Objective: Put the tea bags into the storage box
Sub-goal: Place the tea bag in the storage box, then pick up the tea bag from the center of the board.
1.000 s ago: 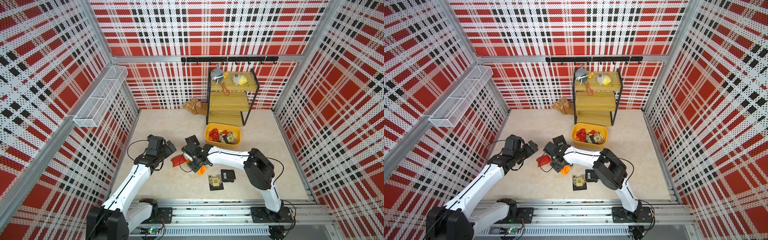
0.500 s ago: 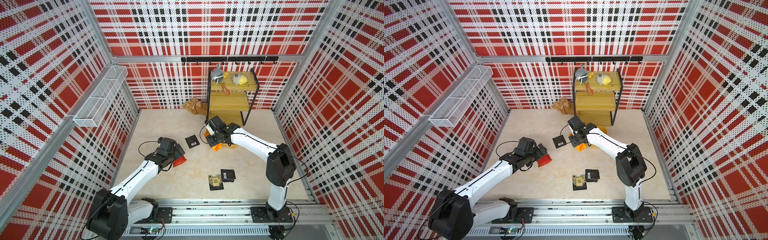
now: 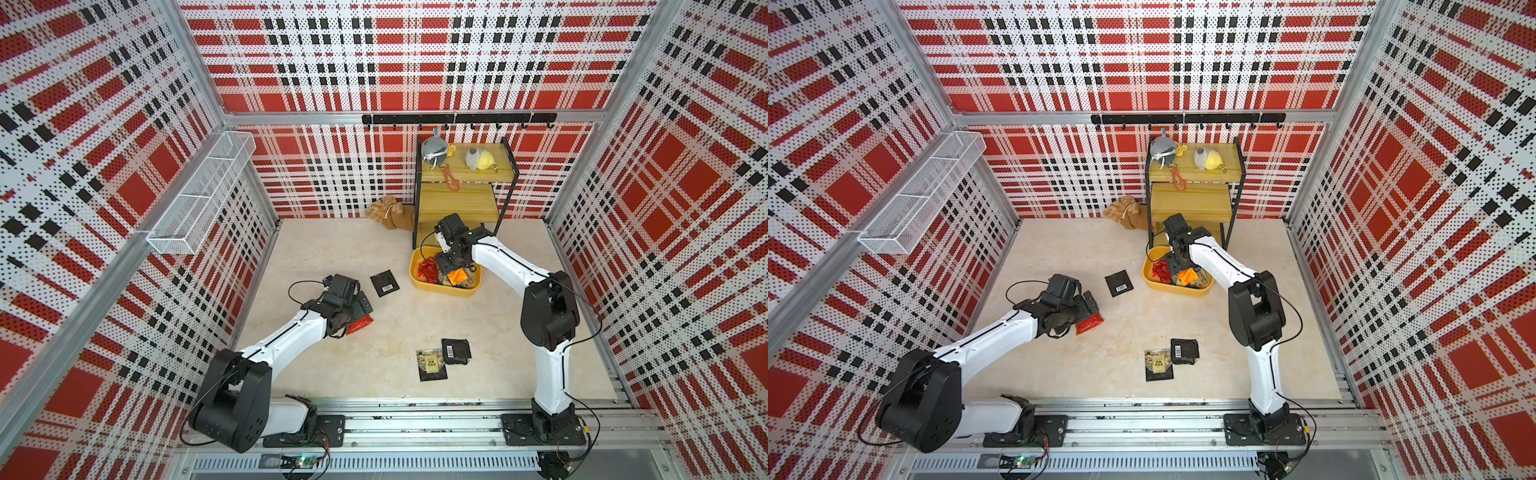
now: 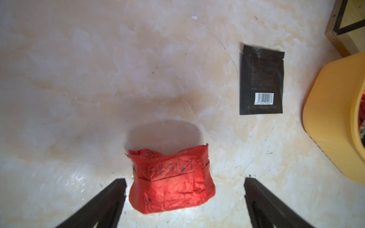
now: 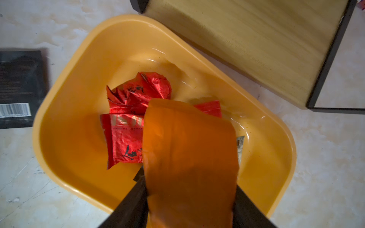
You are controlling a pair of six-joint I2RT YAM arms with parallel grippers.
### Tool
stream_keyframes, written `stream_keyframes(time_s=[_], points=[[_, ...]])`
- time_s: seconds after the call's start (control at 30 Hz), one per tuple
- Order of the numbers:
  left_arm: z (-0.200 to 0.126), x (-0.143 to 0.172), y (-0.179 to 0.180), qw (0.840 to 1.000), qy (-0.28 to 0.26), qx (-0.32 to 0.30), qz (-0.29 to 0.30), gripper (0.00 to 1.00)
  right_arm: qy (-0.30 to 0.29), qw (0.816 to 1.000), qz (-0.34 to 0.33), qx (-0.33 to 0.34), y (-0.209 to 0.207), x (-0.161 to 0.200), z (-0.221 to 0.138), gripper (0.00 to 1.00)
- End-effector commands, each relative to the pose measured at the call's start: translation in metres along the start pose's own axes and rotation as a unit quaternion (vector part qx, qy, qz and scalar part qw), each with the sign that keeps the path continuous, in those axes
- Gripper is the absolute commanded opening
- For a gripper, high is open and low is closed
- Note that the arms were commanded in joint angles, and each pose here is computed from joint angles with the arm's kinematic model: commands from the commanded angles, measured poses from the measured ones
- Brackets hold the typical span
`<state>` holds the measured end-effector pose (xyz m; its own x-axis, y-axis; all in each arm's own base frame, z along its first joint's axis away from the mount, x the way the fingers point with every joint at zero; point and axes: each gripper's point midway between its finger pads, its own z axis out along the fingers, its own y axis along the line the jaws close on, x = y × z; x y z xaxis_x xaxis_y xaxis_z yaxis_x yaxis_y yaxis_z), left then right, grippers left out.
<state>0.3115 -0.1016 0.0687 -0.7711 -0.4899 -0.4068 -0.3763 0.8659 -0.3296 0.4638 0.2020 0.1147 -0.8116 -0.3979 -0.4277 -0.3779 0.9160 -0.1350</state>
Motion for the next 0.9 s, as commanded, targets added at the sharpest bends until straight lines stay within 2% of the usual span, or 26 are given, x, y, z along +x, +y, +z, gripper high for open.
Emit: stream_keyframes(time_s=[0.0, 0.1, 0.23, 0.5, 0.87], points=[[0.005, -0.004, -0.008, 1.0, 0.002, 0.0, 0.022, 0.99, 0.025, 1.0, -0.011, 0.004, -0.006, 0.006, 0.01, 0.68], [0.01, -0.002, -0.008, 0.999, 0.007, -0.01, 0.032, 0.99, 0.024, 1.0, -0.009, 0.013, -0.01, 0.004, 0.01, 0.82], [0.011, -0.001, -0.008, 0.998, 0.009, -0.028, 0.049, 0.99, 0.012, 1.0, -0.004, 0.021, -0.014, -0.002, 0.004, 0.92], [0.011, 0.005, -0.001, 0.992, 0.031, -0.083, 0.091, 0.99, -0.004, 0.999, -0.002, 0.041, -0.025, -0.013, -0.013, 0.94], [0.022, 0.015, -0.002, 0.984, 0.062, -0.111, 0.121, 0.99, -0.028, 0.998, 0.002, 0.051, -0.036, -0.023, -0.039, 0.94]])
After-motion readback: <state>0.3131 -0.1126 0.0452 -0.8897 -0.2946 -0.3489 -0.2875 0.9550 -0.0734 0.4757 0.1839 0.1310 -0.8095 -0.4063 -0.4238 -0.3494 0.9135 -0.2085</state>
